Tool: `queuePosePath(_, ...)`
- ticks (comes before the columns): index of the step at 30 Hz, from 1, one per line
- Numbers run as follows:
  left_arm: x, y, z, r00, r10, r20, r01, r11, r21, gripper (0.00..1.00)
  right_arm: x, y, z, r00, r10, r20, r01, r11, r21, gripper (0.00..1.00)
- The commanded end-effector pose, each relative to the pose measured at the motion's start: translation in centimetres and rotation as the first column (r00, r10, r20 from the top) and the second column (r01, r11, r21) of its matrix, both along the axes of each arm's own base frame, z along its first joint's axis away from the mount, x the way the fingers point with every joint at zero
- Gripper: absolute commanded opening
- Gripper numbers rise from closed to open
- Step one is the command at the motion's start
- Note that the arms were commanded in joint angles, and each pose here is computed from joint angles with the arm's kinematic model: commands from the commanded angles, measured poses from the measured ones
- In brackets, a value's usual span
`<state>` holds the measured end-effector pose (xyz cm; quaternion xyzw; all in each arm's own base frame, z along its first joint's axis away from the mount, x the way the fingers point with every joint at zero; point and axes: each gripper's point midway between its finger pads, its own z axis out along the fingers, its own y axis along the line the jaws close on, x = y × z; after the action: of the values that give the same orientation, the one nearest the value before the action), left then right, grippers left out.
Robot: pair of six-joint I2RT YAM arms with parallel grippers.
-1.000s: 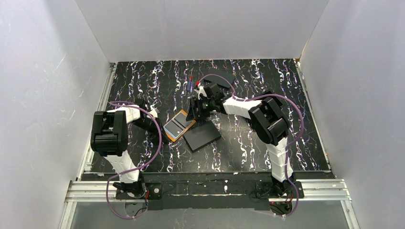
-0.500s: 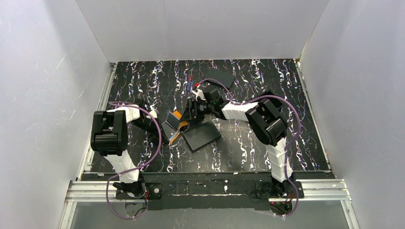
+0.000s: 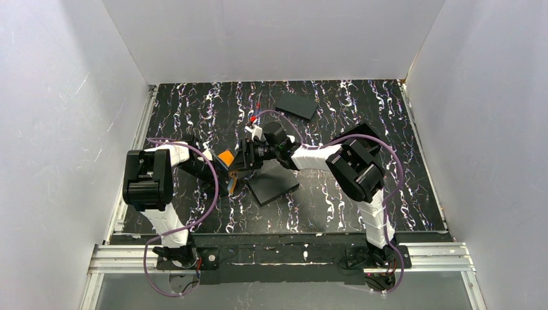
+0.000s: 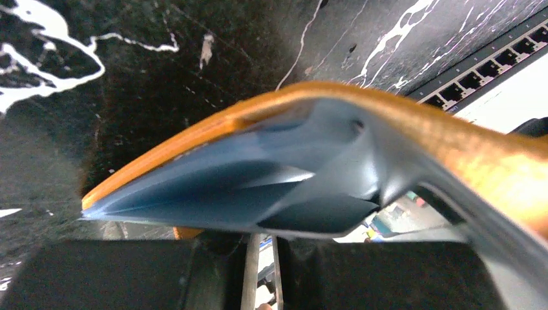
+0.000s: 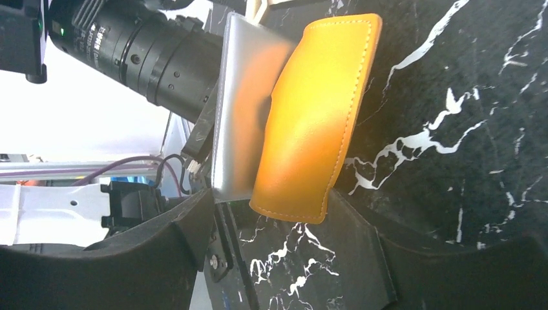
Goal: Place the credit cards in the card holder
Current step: Close the card holder at the center of the board.
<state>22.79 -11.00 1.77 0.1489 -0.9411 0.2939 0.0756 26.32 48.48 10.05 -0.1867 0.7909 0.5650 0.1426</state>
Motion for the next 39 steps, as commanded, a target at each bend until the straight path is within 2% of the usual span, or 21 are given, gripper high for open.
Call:
queuePosePath(1,0.9,0.2,0.2,0.998,-0.015,0.061,0.014,1.000,0.024,0.09,-2.9,0.9,4.8,0.995,0.072,0.071,-0.079,0.992,0.095,0.72)
queuePosePath(4,0.9,0.2,0.1,0.998,-0.016,0.059,0.015,1.000,0.024,0.09,-2.8,0.4,5.4,0.992,0.054,0.118,-0.066,0.993,0.095,0.73)
queuePosePath(9,1.0,0.2,0.1,0.998,-0.018,0.059,0.016,1.000,0.026,0.09,-3.4,0.8,7.6,0.982,0.058,0.180,-0.092,0.977,0.191,0.74)
queuePosePath(12,0.9,0.1,0.1,0.998,-0.018,0.058,0.016,1.000,0.024,0.09,-3.9,1.5,8.4,0.981,0.082,0.176,-0.125,0.961,0.245,0.74)
queuePosePath(15,0.9,0.2,0.1,0.998,-0.018,0.061,0.016,0.999,0.028,0.09,-4.1,1.6,7.8,0.984,0.088,0.154,-0.124,0.963,0.239,0.74)
queuePosePath(19,0.6,0.3,0.2,0.998,-0.020,0.063,0.018,0.999,0.036,0.09,-1.1,-1.2,6.4,0.990,0.002,0.144,-0.026,0.986,0.166,0.74)
queuePosePath(22,0.7,0.3,0.2,0.998,-0.019,0.065,0.017,0.999,0.037,0.09,1.7,-3.6,3.7,0.986,-0.116,0.119,0.119,0.993,-0.014,0.75)
queuePosePath(24,0.8,0.2,0.2,0.998,-0.019,0.062,0.017,0.999,0.030,0.09,2.7,-5.2,2.1,0.969,-0.232,0.087,0.241,0.964,-0.114,0.76)
queuePosePath(29,0.9,0.2,0.1,0.998,-0.018,0.061,0.016,1.000,0.026,0.09,3.3,-6.4,0.4,0.915,-0.403,-0.017,0.400,0.913,-0.086,0.77)
queuePosePath(39,1.0,0.0,0.4,0.997,-0.018,0.072,0.017,1.000,0.015,0.09,5.1,-4.0,-1.6,0.909,-0.401,-0.110,0.401,0.916,-0.024,0.77)
